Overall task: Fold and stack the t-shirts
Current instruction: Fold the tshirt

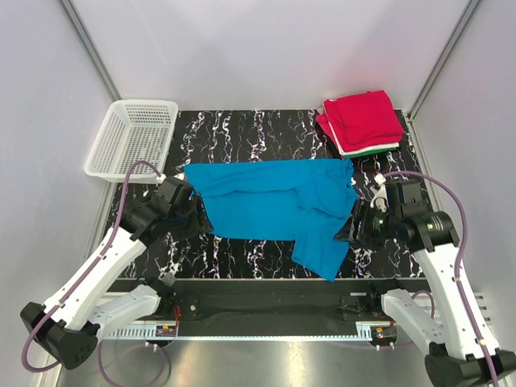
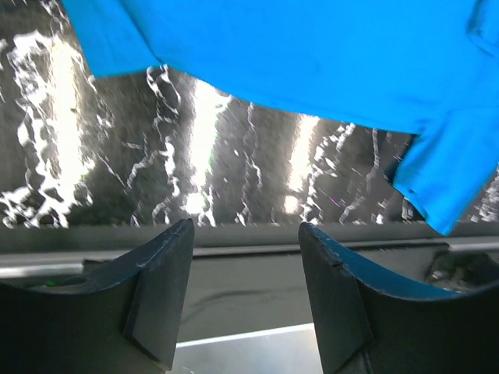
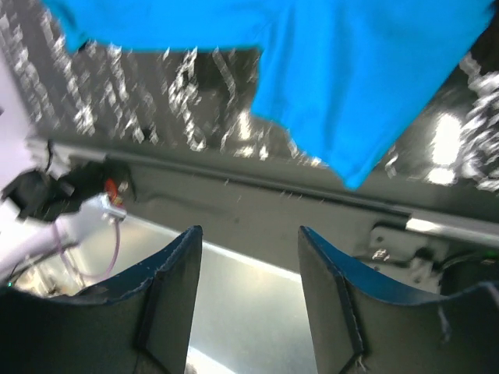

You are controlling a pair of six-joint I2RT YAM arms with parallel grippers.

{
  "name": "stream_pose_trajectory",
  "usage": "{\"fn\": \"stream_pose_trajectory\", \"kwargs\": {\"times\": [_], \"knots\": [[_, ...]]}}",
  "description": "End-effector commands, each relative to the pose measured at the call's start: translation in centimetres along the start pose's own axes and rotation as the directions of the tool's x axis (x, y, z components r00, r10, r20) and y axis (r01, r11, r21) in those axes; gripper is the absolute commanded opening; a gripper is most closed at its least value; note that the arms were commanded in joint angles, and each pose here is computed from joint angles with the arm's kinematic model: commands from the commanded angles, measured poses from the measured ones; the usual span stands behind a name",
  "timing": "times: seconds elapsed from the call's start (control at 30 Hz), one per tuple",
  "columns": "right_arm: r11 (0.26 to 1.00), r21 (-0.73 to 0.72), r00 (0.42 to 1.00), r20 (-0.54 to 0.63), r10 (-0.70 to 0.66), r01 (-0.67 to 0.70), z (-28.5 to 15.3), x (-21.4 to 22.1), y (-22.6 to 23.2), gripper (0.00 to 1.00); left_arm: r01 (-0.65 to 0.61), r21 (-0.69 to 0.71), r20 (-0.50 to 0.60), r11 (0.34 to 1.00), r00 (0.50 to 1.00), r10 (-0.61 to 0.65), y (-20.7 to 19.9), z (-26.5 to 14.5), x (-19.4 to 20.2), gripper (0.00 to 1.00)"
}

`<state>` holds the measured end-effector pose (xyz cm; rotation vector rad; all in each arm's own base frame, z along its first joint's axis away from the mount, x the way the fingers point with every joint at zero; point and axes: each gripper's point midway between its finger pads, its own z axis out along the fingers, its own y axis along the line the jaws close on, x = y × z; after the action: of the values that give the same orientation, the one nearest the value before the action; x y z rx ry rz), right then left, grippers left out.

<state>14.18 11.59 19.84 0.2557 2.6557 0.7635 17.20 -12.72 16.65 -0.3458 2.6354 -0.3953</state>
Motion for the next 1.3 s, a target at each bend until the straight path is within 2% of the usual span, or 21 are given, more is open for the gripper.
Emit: {"fn": "stream_pose_trajectory", "kwargs": {"times": [0.0,0.13,0.3,0.57,0.73,0.8,1.0,1.13,1.27], "knots": [[0.994,-0.093,0.993,-0.106,0.050,-0.060,-0.2,2.5,1.6,0.59,0.080,-0.036,0.015,0.996,0.997,-0.080,0.7,-0.4,0.4,0.61],[0.993,-0.104,0.997,-0.056,0.050,-0.056,-1.2,1.5,2.4,0.60,0.077,-0.016,0.011,0.997,0.997,-0.077,0.2,-1.6,0.2,0.61],[0.993,-0.085,0.994,-0.082,0.073,-0.080,-1.2,1.6,2.3,0.59,0.069,-0.033,0.016,0.997,0.998,-0.069,0.5,-2.4,0.2,0.62],[0.996,-0.032,0.995,-0.063,0.077,-0.079,-2.0,2.4,1.3,0.60,0.057,-0.058,0.022,0.997,0.998,-0.056,1.7,-2.4,0.7,0.62],[0.996,-0.021,0.993,-0.083,0.083,-0.085,-1.2,3.1,0.5,0.59,-0.017,-0.084,-0.006,0.996,1.000,0.017,1.0,-1.5,-0.1,0.62],[0.997,-0.004,0.994,-0.084,0.077,-0.077,-0.9,3.2,0.0,0.59,-0.027,-0.101,0.015,0.995,0.999,0.029,0.8,-1.5,-1.1,0.62],[0.995,0.053,0.983,-0.155,0.094,-0.087,1.0,4.1,-1.7,0.62,0.016,-0.147,0.013,0.989,1.000,-0.014,1.1,0.3,-1.1,0.63],[0.987,0.088,0.982,-0.119,0.143,-0.133,0.3,2.5,-1.1,0.64,0.055,-0.171,0.012,0.984,0.999,-0.053,2.3,1.1,0.0,0.65],[0.980,0.062,0.973,-0.119,0.197,-0.191,1.3,2.5,-0.7,0.64,0.087,-0.181,-0.035,0.980,0.995,-0.095,3.9,3.2,2.8,0.66]]}}
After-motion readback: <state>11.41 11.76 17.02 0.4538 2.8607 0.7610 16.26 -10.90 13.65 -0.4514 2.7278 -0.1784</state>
